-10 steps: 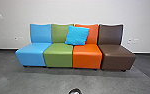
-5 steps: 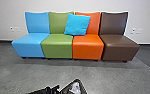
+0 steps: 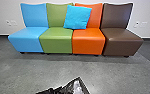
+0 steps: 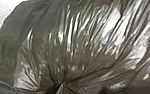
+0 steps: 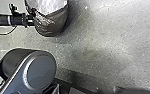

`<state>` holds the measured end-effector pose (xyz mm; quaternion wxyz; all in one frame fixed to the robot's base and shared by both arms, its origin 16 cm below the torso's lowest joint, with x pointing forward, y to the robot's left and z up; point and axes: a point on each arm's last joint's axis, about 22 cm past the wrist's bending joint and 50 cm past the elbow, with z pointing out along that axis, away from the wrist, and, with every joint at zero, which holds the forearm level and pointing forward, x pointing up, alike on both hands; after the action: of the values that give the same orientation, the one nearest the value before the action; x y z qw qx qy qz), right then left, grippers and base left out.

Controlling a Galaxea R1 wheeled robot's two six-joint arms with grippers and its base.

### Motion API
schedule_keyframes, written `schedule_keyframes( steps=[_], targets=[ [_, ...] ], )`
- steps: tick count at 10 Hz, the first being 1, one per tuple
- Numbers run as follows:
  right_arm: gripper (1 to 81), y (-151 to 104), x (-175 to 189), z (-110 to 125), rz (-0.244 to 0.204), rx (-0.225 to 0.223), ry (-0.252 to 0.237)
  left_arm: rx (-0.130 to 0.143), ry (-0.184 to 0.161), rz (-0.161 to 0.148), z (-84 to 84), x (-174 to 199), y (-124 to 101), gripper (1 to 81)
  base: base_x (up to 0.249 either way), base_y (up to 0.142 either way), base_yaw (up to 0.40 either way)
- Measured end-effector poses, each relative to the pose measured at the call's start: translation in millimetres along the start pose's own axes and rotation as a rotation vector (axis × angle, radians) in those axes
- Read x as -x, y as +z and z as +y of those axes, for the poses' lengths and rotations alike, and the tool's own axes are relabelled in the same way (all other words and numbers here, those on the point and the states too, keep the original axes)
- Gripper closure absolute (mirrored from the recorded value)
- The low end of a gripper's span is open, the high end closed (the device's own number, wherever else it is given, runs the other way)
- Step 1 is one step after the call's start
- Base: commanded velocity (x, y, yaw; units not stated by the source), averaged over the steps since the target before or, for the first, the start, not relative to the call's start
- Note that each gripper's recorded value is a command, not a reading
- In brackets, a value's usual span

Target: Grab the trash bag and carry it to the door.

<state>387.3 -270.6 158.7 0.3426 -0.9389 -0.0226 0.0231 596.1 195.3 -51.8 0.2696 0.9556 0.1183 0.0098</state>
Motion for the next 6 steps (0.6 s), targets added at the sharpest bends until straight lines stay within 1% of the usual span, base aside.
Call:
schedule_keyframes(
  steps=[2, 3, 5, 6],
  targets=[
    [1.0, 1.6, 3.4, 2.7, -0.008, 0.005, 0.001, -0.026, -0.017, 0.006, -6.4, 4.1, 8.0, 1.0, 0.0, 0.0, 0.0],
    [1.0, 2.3, 3.2, 1.9, -0.008, 0.003, 0.0, -0.033, -0.022, 0.012, -7.5, 7.4, 12.5, 1.0, 0.0, 0.0, 0.0],
    [1.0, 2.6, 4.6, 2.3, -0.015, 0.006, 0.0, -0.046, -0.033, 0.047, -14.5, 20.0, 25.8, 1.0, 0.0, 0.0, 0.0],
    [1.0, 2.6, 4.8, 2.4, -0.016, 0.006, 0.0, -0.053, -0.039, 0.071, -18.0, 26.7, 33.0, 1.0, 0.0, 0.0, 0.0]
  ],
)
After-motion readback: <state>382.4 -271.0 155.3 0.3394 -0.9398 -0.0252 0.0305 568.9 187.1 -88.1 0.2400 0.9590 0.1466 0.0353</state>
